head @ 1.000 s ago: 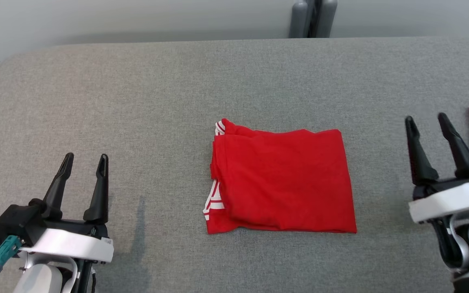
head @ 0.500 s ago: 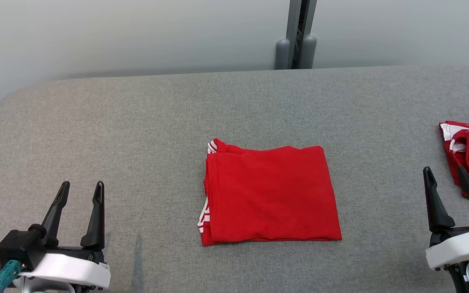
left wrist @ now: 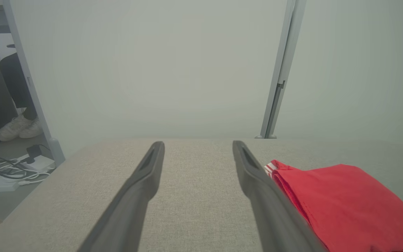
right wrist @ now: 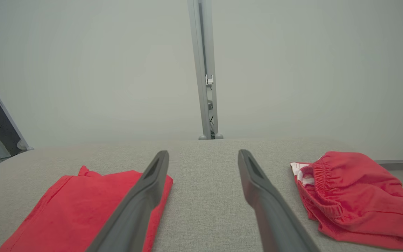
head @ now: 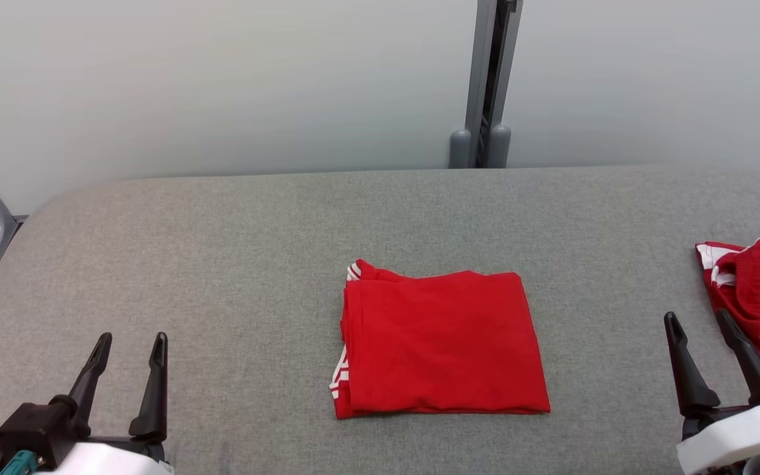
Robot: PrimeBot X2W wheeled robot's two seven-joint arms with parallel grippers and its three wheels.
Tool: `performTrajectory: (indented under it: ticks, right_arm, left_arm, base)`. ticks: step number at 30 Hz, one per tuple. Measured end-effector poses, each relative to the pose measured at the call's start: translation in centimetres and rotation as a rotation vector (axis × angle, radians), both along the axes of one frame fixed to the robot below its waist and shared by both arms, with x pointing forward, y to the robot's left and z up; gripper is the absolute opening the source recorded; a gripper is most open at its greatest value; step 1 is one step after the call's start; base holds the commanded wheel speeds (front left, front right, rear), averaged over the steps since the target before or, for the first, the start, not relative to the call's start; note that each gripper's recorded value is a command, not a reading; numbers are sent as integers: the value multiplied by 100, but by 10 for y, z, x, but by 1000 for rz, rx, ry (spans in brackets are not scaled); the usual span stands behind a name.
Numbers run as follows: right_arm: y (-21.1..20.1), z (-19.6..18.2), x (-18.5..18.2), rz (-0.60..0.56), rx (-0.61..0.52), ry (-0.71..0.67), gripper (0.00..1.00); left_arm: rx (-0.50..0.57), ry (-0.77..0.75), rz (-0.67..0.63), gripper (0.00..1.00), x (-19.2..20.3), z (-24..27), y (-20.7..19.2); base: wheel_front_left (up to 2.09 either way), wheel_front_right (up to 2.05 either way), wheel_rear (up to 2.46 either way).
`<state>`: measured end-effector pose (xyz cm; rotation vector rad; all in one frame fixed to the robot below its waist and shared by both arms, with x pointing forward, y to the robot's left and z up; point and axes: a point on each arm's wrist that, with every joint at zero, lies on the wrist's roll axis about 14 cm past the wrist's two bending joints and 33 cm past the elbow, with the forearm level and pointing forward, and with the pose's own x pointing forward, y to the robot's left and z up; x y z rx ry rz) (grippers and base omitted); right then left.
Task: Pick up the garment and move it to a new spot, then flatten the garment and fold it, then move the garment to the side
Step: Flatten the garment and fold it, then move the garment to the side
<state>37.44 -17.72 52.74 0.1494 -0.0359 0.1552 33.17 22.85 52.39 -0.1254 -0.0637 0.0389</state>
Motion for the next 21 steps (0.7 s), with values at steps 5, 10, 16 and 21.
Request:
performTrajectory:
  ticks: [5,10,16,21]
  right_arm:
    - [0,4,-6,0,6,-8,100]
    - [-1,5,-10,-4,7,-8,100]
    - [-2,6,-12,-9,10,-11,100]
    - [-2,6,-12,-9,12,-11,100]
  left_arm:
    - [0,4,-1,100,-4,2,0]
    - [-1,9,-2,100,-6,4,-1]
    - [0,12,-4,100,-7,5,-3]
    - [3,15,-4,100,-8,6,-3]
  base:
    - [0,0,0]
    - [0,0,0]
    - [0,0,0]
    - [0,0,0]
